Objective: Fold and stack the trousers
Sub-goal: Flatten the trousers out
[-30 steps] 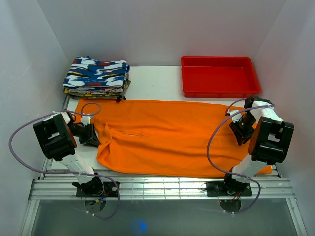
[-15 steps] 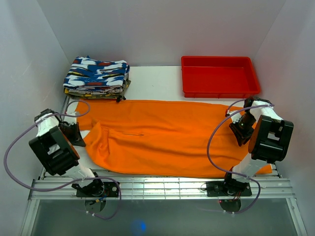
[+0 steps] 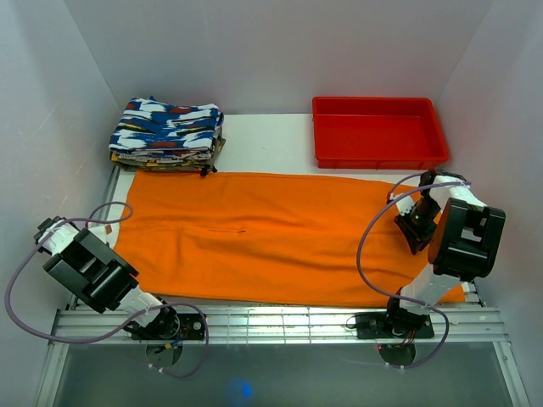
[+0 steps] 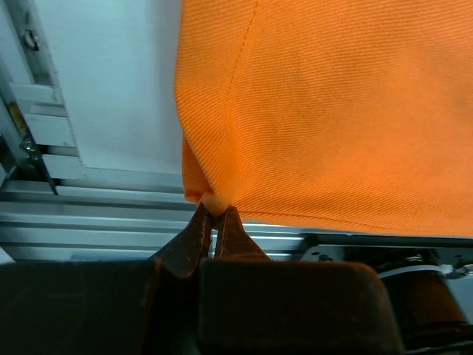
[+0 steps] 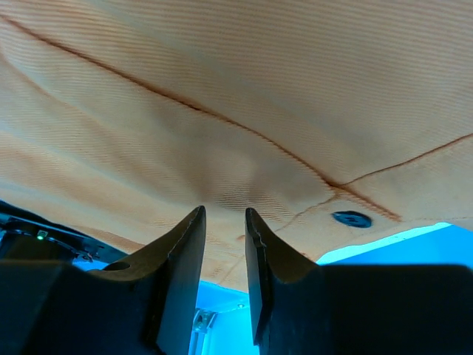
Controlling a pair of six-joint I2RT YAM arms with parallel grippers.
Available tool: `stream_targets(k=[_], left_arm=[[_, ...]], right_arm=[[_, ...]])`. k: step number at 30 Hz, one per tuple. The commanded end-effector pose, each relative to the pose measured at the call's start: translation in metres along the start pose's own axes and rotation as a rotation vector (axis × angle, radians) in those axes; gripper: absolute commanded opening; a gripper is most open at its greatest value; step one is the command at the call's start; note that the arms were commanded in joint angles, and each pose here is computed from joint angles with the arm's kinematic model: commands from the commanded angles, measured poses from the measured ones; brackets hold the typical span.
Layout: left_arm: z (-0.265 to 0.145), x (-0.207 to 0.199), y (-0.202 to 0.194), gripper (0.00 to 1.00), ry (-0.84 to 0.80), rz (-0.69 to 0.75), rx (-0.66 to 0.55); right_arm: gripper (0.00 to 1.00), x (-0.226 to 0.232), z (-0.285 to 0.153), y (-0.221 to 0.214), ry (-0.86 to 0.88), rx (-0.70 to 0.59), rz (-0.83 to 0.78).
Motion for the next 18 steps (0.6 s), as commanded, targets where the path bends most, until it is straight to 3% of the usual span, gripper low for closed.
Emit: stream_targets(k=[1,2,5,8,9,11,12,15,18], left_arm=[[-0.006,0.031,0.014,0.0,0.132,0.04,-0.037],[-0.006,0.032,0.015,0.0,0.127,0.043,-0.031],[-0.012,0.034,0.02,0.15,0.092,0.065,-0.03],[-0.032,0.027,0.039,0.43,-0.001,0.09,-0.144],[-0.039,0.022,0.041,0.64,-0.04,0.095,-0.157],[-0.059,0.013,0.054,0.82,-0.129,0.121,-0.245],[-0.065,0.009,0.059,0.98,-0.156,0.131,-0.271],[-0.085,-0.008,0.073,0.98,-0.238,0.193,-0.362],[-0.12,-0.021,0.09,0.98,-0.283,0.239,-0.556]], right_arm=[[0.34,0.007,-0.005,-0.005,-0.004,0.004,-0.032],[0.33,0.009,-0.005,-0.007,0.005,0.009,-0.037],[0.32,0.014,-0.001,-0.01,0.02,0.02,-0.047],[0.3,0.021,0.006,-0.014,0.047,0.029,-0.047],[0.3,0.026,0.011,-0.017,0.066,0.038,-0.046],[0.29,0.032,0.016,-0.021,0.078,0.056,-0.048],[0.29,0.038,0.02,-0.025,0.09,0.068,-0.049],[0.25,0.038,0.015,-0.025,0.061,0.045,-0.062],[0.27,0.026,-0.016,-0.005,0.009,-0.097,-0.076]])
Point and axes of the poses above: each gripper's point midway between its finger pads, its own z axis out along the fingers, its own x axis along the line the jaws close on, y = z × x, the point moved 7 cm from there along -z, back along the fingers, and after that the axes turned 13 degrees about -z, right-handed, at the moved point
